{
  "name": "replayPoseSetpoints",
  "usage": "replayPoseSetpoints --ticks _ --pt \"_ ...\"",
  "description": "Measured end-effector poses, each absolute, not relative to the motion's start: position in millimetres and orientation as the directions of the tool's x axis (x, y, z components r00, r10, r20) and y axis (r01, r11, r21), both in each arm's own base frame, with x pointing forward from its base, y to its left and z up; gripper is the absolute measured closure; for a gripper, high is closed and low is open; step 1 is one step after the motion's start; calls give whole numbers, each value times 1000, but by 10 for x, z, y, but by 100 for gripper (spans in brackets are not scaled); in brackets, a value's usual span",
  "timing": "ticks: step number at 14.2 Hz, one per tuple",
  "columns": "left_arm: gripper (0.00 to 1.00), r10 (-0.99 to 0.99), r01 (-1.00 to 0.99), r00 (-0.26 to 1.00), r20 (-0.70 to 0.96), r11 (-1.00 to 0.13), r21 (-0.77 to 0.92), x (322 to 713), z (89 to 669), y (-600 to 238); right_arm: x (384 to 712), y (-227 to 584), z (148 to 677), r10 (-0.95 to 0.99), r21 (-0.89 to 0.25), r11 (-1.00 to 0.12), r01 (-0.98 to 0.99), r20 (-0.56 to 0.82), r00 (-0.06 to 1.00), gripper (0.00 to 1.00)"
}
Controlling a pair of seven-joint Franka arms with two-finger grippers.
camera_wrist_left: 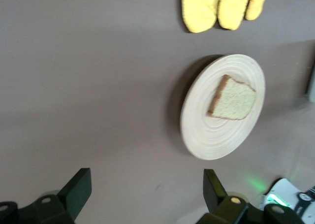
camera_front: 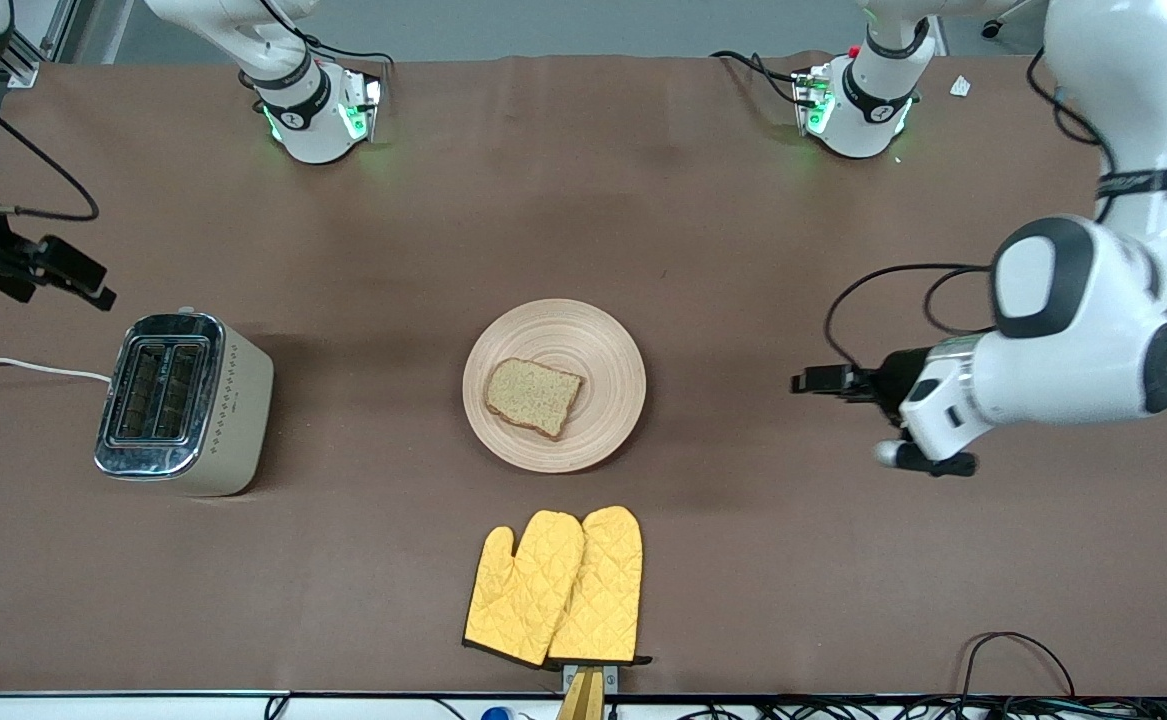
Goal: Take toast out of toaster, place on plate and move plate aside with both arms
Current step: 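Reach the left gripper to the plate rim and grasp it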
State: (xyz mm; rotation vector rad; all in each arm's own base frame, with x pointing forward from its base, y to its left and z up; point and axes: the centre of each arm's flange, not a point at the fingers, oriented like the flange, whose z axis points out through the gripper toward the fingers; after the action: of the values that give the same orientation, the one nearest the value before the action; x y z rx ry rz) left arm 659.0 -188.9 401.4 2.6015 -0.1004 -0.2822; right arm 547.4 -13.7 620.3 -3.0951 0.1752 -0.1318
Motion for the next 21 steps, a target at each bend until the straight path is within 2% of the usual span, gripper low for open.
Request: replayPoseSetpoints --ticks 4,7,9,12,18,19,20,21 --pt "0 -150 -29 974 -167 -821 570 6614 3413 -2477 5283 -263 6388 -84 -40 -996 -80 97 992 0" --pt "3 -158 -23 973 -169 -794 608 6575 3005 -2821 5258 -273 6387 -78 -23 -997 -76 91 993 0" --pt "15 -166 -10 968 -189 -775 632 6520 2740 -2994 5248 -273 6392 -74 -7 -997 -73 86 994 0" --pt "21 -173 9 965 -197 -730 683 6428 2328 -3194 5228 -276 6543 -73 -5 -997 -73 99 992 0" --pt "33 -199 12 954 -223 -720 694 6245 1712 -3290 5221 -235 6600 -66 -4 -998 -66 104 992 0" --pt "38 -202 18 952 -230 -713 701 6218 1677 -3319 5220 -236 6599 -66 -4 -998 -66 102 993 0" --pt "38 -208 21 950 -234 -703 710 6181 1651 -3365 5214 -237 6594 -66 -4 -998 -66 97 993 0" --pt "47 -218 19 948 -233 -690 723 6143 1628 -3415 5206 -237 6586 -66 -3 -998 -66 89 994 0"
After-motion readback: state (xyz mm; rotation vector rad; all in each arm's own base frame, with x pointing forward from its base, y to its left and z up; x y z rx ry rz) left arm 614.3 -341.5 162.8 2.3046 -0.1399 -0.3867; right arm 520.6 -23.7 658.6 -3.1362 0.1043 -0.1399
